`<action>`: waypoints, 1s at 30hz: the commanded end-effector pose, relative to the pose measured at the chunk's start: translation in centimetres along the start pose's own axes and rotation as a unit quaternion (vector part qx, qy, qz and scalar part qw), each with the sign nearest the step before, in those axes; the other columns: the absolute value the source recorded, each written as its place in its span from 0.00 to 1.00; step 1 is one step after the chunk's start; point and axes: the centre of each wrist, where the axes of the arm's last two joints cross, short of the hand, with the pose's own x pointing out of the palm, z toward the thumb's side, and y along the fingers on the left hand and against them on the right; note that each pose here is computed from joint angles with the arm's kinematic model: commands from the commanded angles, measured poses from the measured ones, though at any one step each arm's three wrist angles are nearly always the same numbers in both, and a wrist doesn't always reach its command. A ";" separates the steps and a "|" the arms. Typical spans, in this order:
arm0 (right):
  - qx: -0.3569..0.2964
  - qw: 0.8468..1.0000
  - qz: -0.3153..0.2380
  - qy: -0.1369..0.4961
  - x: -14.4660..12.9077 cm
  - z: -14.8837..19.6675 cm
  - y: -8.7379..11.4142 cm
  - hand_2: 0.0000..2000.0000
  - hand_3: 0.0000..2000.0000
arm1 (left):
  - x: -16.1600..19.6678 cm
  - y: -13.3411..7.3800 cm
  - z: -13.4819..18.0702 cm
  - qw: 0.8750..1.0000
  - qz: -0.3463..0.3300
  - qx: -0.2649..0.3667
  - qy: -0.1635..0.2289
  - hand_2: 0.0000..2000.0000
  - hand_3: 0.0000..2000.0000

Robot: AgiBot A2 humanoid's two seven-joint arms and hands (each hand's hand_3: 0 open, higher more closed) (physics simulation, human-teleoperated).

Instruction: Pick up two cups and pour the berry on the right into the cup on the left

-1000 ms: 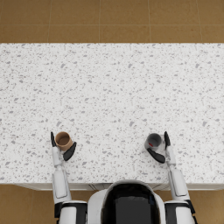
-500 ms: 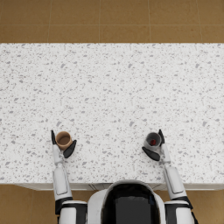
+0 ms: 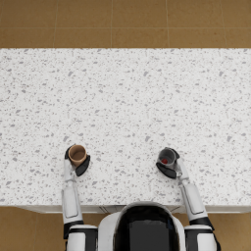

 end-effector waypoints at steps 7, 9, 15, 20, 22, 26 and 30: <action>-0.193 0.981 0.006 -0.017 1.1 9.9 -2.8 1.00 0.64 | 8.4 1.1 8.3 0.977 -0.139 0.159 -0.026 1.00 0.64; -0.208 0.978 0.003 -0.022 0.9 10.9 -4.0 1.00 0.64 | 10.2 2.2 9.0 0.972 -0.156 0.170 -0.041 1.00 0.64; -0.232 0.972 0.003 0.023 1.9 13.1 -6.9 1.00 0.64 | 14.1 5.1 9.5 0.968 -0.184 0.167 -0.014 1.00 0.64; -0.262 0.961 -0.023 0.092 1.8 15.7 -8.0 1.00 0.64 | 15.8 5.5 9.3 0.964 -0.195 0.174 0.057 1.00 0.64; -0.280 0.952 -0.033 0.120 1.9 17.0 -8.0 1.00 0.64 | 16.2 5.7 9.1 0.963 -0.198 0.171 0.070 1.00 0.64; -0.292 0.938 -0.039 0.179 2.8 18.1 -8.4 1.00 0.64 | 17.1 5.4 9.4 0.958 -0.211 0.178 0.080 1.00 0.64; -0.303 0.922 -0.040 0.239 4.0 19.0 -8.5 1.00 0.64 | 16.9 5.7 9.2 0.960 -0.205 0.174 0.080 1.00 0.64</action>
